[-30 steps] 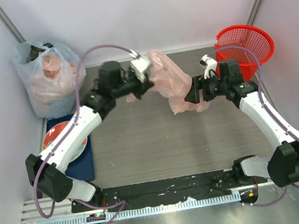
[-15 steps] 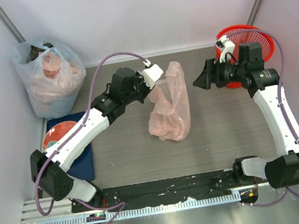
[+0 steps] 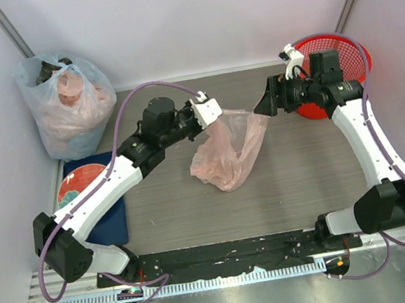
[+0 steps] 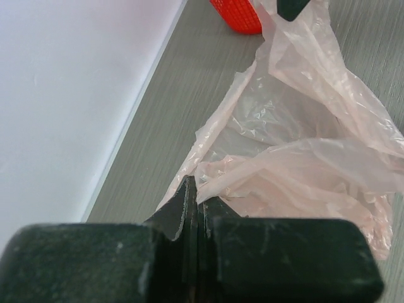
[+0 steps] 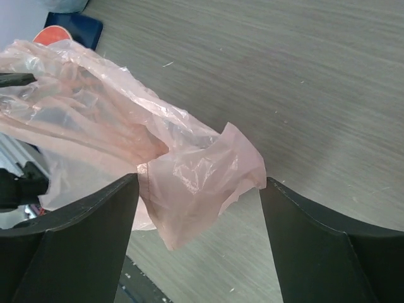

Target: Put the trash bags into the trash bin

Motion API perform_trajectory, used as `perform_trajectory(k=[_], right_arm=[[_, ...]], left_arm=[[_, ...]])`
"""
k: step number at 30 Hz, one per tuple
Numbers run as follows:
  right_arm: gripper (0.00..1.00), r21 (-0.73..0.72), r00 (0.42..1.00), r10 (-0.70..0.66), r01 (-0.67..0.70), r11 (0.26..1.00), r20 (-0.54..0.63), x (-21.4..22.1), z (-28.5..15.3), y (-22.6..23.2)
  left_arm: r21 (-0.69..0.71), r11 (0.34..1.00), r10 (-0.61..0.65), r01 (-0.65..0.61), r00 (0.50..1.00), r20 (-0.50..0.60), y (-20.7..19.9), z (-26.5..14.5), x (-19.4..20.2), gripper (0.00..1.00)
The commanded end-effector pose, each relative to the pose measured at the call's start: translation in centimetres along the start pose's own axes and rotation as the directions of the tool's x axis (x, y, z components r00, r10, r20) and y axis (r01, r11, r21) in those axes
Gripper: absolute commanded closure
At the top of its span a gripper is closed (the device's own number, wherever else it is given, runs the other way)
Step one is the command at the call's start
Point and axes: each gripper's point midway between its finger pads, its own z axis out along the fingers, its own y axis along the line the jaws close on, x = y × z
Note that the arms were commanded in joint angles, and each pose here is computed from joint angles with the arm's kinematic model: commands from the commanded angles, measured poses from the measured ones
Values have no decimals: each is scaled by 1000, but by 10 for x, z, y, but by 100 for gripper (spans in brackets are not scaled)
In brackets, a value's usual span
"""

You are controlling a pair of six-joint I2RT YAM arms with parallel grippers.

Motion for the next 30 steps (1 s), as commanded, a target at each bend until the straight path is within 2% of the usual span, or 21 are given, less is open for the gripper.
perform_trajectory(k=[1,2,5,10,15,18,21,26,30], right_arm=[[17,-97,997,68,-64,993,35,-13,-20,34],[18,-115,989,141,-135,984,52,-15,-23,41],[16,-133,972,201,-185,974,119,-22,-31,52],[17,34,954,293,-295,955,64,-2,-16,20],[27,94,912,410,-408,908,0,8,-5,10],[28,64,908,418,-417,907,-1,9,-14,22],[23,84,904,428,-428,900,10,17,-25,26],[15,179,880,474,-471,864,29,27,-35,18],[8,179,865,499,-498,848,42,27,-33,17]], left_arm=[[-52,998,50,-45,994,94,17,-5,-32,100],[-54,998,48,-43,995,93,18,-4,-32,100],[-50,998,42,-38,995,88,18,-2,-31,100],[-59,998,35,-29,995,94,19,1,-34,100],[-62,997,48,-42,995,90,16,3,-36,100],[-83,996,42,-36,996,73,18,4,-33,100],[-114,993,32,-26,998,55,23,5,-31,100],[-244,970,-7,6,1000,-1,47,4,-22,100],[-235,972,-5,6,1000,4,45,3,-22,100]])
